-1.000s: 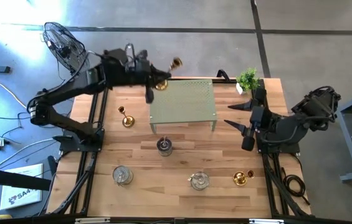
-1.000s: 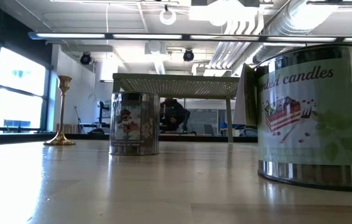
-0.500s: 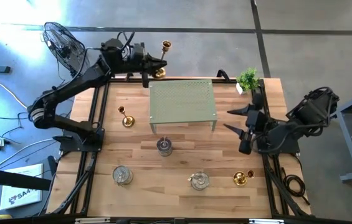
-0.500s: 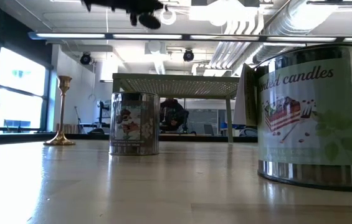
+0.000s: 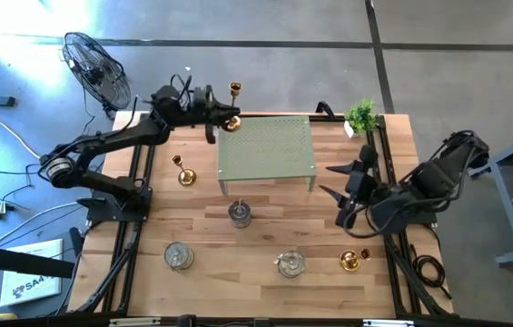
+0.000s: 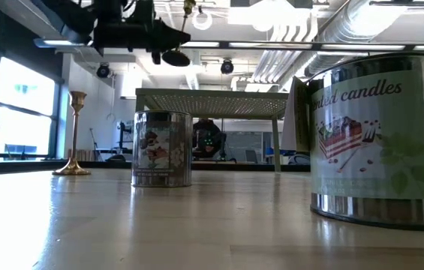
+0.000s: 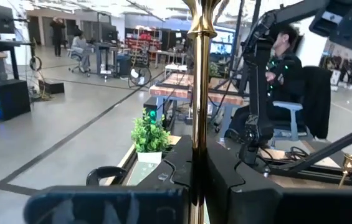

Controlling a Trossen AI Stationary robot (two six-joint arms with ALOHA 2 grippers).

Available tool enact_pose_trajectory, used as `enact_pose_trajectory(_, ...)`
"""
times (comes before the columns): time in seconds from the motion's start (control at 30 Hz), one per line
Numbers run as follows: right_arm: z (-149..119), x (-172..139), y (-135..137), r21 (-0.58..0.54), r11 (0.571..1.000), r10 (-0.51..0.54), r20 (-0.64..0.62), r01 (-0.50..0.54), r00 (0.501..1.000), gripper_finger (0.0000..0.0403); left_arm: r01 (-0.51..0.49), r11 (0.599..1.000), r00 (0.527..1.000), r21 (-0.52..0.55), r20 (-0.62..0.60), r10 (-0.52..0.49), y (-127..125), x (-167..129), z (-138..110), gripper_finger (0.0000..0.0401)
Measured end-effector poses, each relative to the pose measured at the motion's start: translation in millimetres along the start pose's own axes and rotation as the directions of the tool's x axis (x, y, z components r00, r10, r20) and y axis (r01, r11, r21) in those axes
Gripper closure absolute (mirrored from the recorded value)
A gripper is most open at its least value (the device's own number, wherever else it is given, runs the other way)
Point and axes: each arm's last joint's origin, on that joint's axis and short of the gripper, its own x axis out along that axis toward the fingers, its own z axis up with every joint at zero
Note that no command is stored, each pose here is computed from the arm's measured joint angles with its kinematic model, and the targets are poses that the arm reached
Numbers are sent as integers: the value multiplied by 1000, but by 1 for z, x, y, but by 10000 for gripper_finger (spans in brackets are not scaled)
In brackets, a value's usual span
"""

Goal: Pick & Place candle stick holders
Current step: Put the top right gold candle holder on the shelf

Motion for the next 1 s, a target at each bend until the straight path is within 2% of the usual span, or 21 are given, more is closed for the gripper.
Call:
enact_pose_trajectory(0.1,-8,6,4,5,1000,-21,1,21,1000,199,3,1000,1000,15,20,-4,-1,-3,-7,394)
enact_pose_trajectory(0.33,-25,17,14,33,998,-54,43,53,998,199,-21,1000,999,14,-49,21,4,0,-23,394)
enact_pose_trajectory(0.5,-40,26,22,36,997,-67,72,64,995,199,-22,1000,999,21,-36,23,8,5,-29,394)
enact_pose_trajectory(0.7,-49,33,31,51,998,-37,118,31,992,199,-30,1000,999,2,-35,30,14,12,-41,394)
enact_pose_trajectory(1.0,-48,34,33,58,998,15,122,-22,992,199,-92,996,996,13,-20,92,31,-1,-49,393)
